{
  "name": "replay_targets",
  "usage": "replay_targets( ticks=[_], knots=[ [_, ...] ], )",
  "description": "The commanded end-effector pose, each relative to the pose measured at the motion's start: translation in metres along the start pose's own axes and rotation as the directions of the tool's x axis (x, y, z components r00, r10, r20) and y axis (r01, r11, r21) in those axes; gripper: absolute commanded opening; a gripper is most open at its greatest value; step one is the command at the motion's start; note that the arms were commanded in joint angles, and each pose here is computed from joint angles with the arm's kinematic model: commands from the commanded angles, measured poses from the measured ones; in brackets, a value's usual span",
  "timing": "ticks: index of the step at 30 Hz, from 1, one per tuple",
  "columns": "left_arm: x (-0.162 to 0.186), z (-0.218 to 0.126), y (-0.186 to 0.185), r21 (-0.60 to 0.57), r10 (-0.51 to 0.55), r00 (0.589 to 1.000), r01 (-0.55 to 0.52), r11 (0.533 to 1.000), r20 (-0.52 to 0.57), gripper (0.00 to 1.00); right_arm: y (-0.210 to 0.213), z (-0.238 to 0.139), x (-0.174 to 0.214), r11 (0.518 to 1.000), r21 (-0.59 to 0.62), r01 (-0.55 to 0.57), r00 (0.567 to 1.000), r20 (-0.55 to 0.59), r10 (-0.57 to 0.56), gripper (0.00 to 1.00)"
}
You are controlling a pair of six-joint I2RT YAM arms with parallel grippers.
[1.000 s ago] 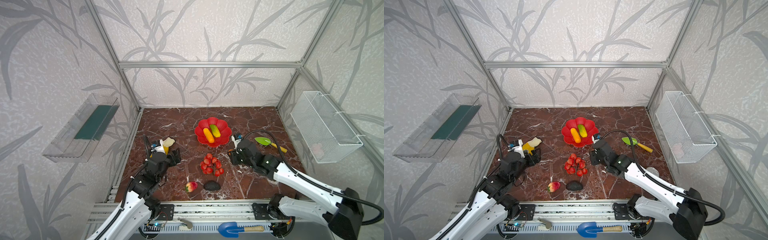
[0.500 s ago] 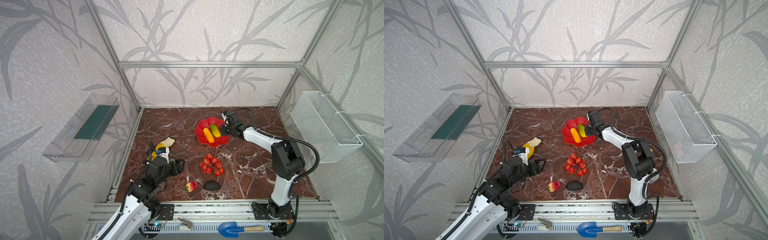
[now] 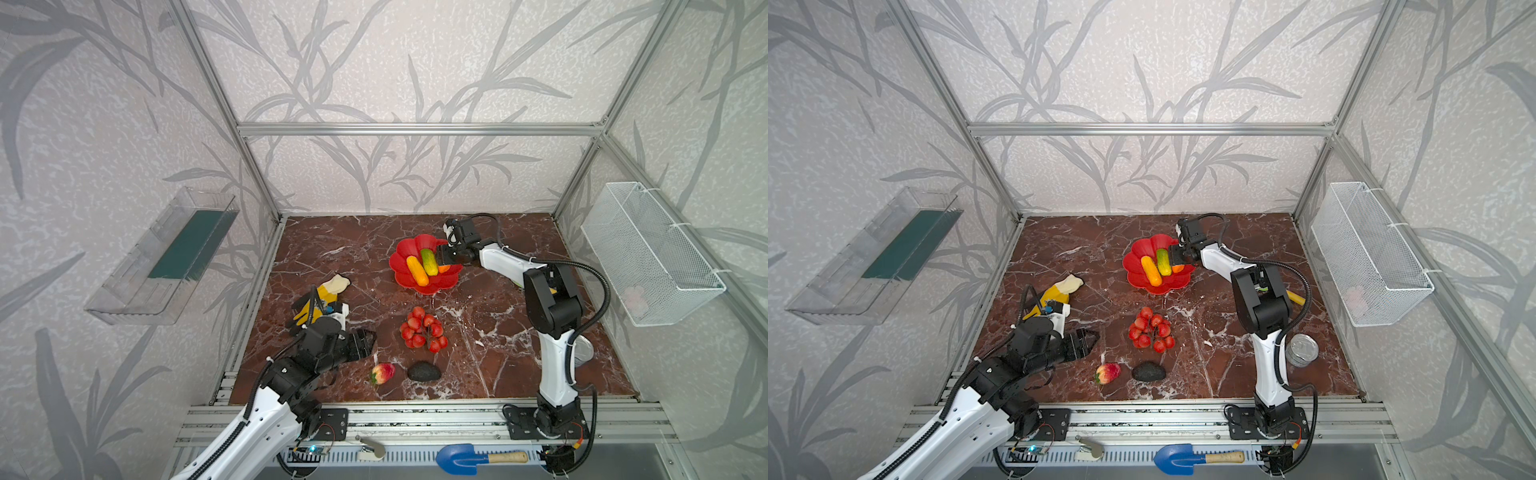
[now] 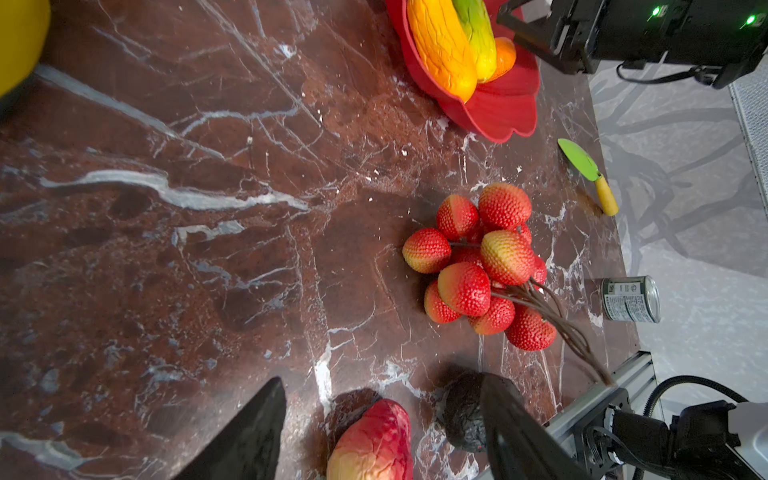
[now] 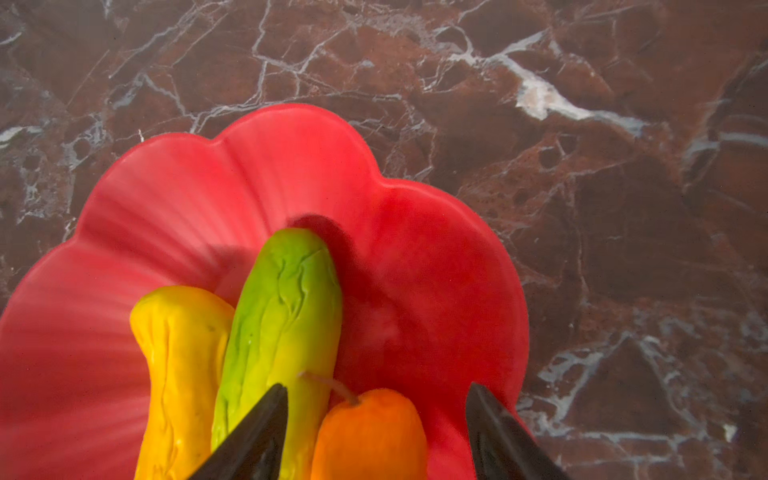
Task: Place and organize the fake fruits in the fruit bowl
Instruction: 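Carry the orange into the bowl and release it with the right gripper, then grasp the red-yellow mango with the left gripper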
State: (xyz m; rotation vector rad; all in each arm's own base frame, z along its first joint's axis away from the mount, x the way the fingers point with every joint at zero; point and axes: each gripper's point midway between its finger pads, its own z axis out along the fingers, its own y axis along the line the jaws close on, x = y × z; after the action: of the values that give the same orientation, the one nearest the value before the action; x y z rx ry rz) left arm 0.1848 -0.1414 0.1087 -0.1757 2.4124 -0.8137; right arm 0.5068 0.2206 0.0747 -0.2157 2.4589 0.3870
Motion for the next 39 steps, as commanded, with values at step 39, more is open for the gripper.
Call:
replay_targets(
  ticks=[39],
  knots=[
    [0.075, 0.030, 0.011, -0.103, 0.163, 0.964, -0.188, 0.977, -0.212, 0.39, -0.002, -0.172, 0.062, 0.994, -0.090, -0.058, 0.966, 0.247, 0.079, 0.90]
  ],
)
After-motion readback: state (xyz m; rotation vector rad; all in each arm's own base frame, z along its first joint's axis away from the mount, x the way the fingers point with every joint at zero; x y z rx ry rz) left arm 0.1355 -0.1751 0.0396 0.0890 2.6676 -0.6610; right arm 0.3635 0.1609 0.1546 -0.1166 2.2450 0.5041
